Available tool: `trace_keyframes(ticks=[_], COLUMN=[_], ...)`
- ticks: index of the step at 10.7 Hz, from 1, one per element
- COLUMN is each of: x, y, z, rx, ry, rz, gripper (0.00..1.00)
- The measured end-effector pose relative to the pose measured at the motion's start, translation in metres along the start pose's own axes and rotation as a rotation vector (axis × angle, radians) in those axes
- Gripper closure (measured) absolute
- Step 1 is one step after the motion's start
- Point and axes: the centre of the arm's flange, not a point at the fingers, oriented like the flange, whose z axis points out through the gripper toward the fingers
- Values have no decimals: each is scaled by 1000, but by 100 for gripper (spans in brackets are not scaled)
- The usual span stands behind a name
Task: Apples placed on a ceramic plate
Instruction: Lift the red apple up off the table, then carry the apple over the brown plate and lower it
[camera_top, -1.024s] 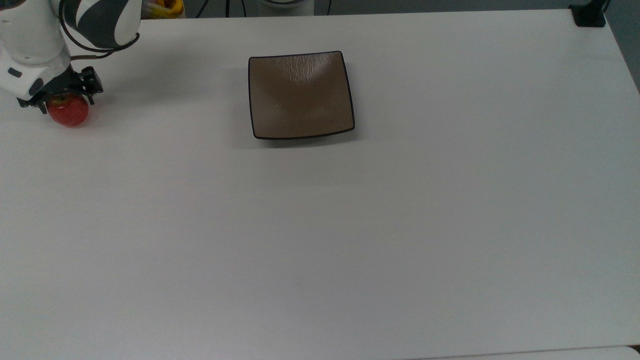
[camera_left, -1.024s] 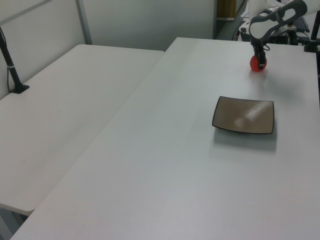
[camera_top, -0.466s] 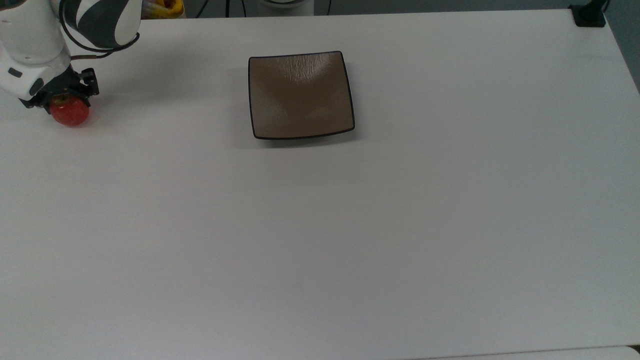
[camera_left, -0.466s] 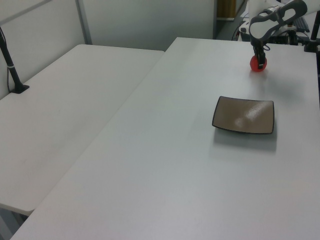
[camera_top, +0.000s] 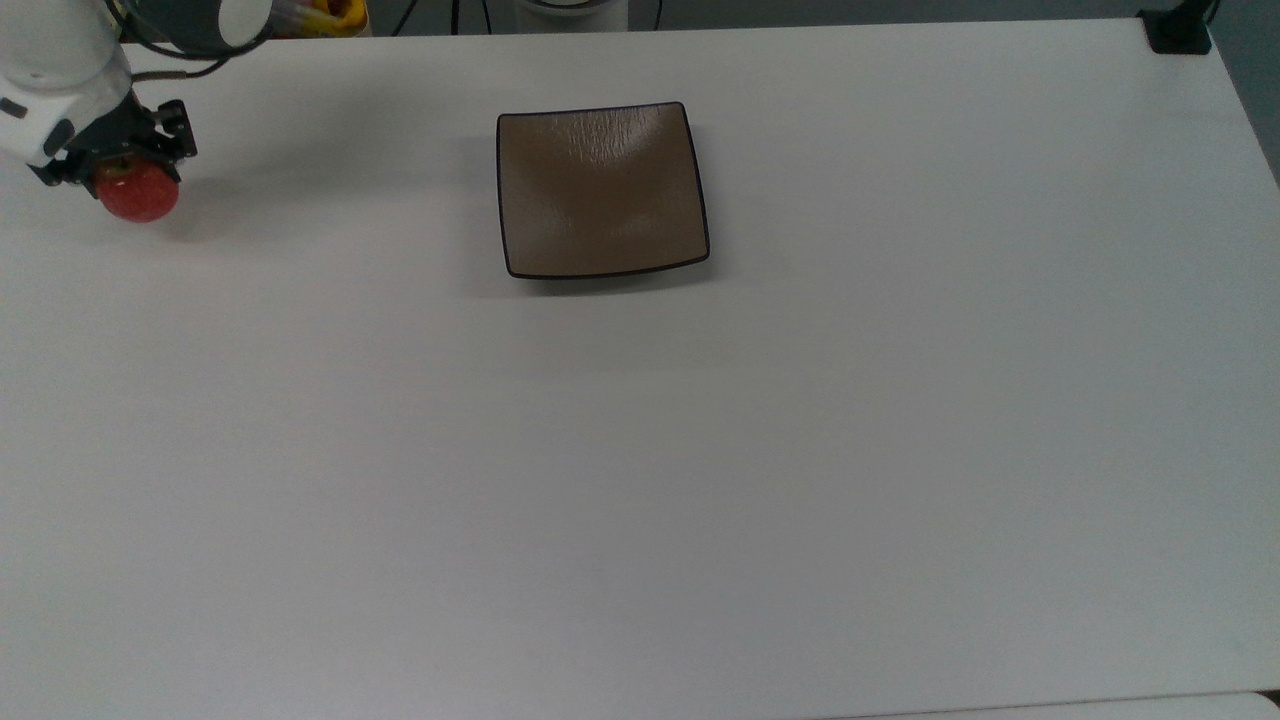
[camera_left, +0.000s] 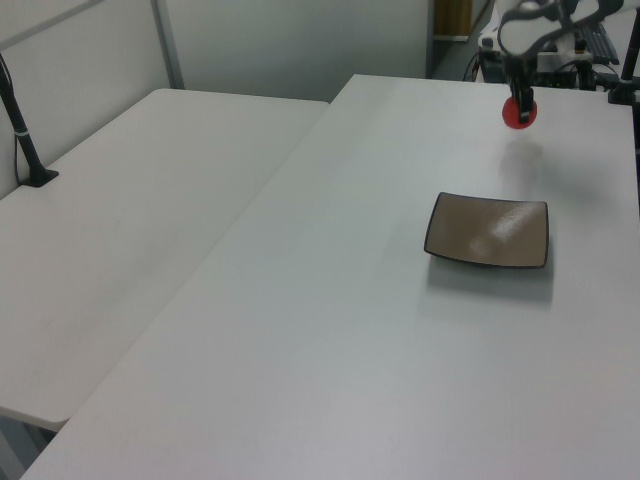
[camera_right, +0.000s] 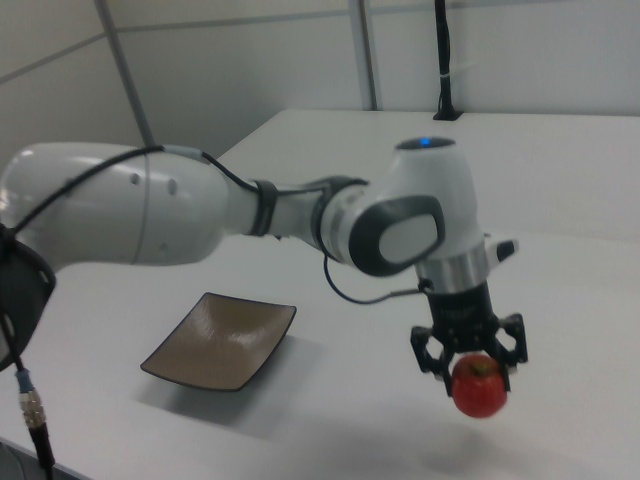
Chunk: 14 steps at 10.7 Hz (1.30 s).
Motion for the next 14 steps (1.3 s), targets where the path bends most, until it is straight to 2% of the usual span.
trace_keyframes(ticks=[3, 6, 9, 11, 14], x=[-3, -6, -9, 13, 56], y=[-28, -78, -134, -178, -245], z=[-81, -160, -226, -248, -258], rx=[50, 144, 190, 208, 208], ry=[6, 67, 100, 99, 73], rz=[-27, -62, -57, 15, 49], gripper=[26, 26, 26, 26, 26])
